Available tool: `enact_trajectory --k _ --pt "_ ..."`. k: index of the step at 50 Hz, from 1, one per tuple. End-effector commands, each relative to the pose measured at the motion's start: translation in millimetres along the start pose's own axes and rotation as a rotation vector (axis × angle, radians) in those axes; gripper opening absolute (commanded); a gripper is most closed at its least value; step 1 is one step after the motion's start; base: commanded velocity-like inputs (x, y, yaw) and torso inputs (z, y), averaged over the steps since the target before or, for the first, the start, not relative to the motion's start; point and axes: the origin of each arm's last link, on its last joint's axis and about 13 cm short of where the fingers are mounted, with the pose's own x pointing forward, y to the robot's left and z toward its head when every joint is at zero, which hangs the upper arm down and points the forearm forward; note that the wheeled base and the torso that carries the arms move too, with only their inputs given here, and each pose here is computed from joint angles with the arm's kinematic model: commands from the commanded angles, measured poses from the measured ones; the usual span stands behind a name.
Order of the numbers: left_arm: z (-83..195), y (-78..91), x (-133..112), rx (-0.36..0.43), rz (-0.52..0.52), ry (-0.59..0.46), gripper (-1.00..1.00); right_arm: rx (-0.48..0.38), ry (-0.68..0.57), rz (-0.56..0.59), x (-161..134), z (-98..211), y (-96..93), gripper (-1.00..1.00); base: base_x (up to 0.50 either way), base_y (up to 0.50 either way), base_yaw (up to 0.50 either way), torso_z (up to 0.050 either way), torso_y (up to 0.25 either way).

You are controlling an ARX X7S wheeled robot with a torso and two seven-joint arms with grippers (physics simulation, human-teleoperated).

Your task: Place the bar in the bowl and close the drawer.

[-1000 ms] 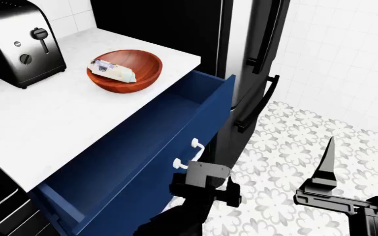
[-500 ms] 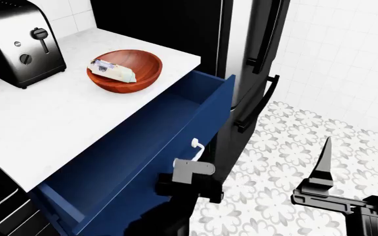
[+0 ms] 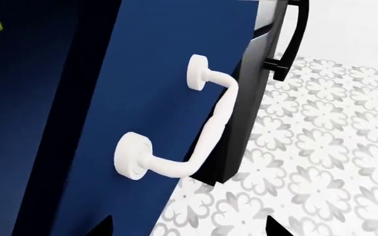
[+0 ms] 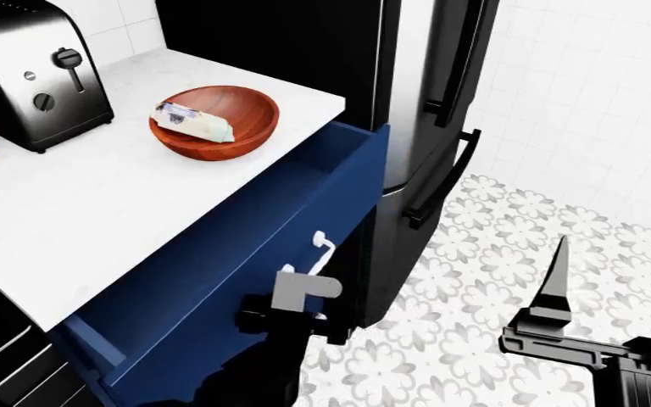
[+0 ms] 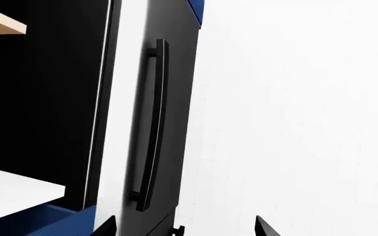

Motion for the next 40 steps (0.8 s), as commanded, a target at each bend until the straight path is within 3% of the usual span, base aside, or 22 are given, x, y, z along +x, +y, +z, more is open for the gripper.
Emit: enact_trajectory --k 1,10,20,40 --pt "2 24.1 8 -0.096 0.162 0.016 1.0 -0.002 0.0 0.002 0 1 0.2 1.0 0.0 0.0 0.0 0.0 0.0" --pt "4 38.3 11 -0.162 0.281 0.005 1.0 -0.003 -0.001 0.01 2 1 2.0 1.0 0.0 0.0 0.0 0.0 0.0" --pt "-2 49.6 11 -0.17 0.413 -0.009 1.0 -0.004 -0.004 0.013 3 3 2.2 1.0 0.0 0.0 0.0 0.0 0.0" --pt "-13 89.2 7 -0.211 0.597 0.01 1.0 0.001 -0.002 0.026 6 1 7.1 1.0 0.0 0.0 0.0 0.0 0.0"
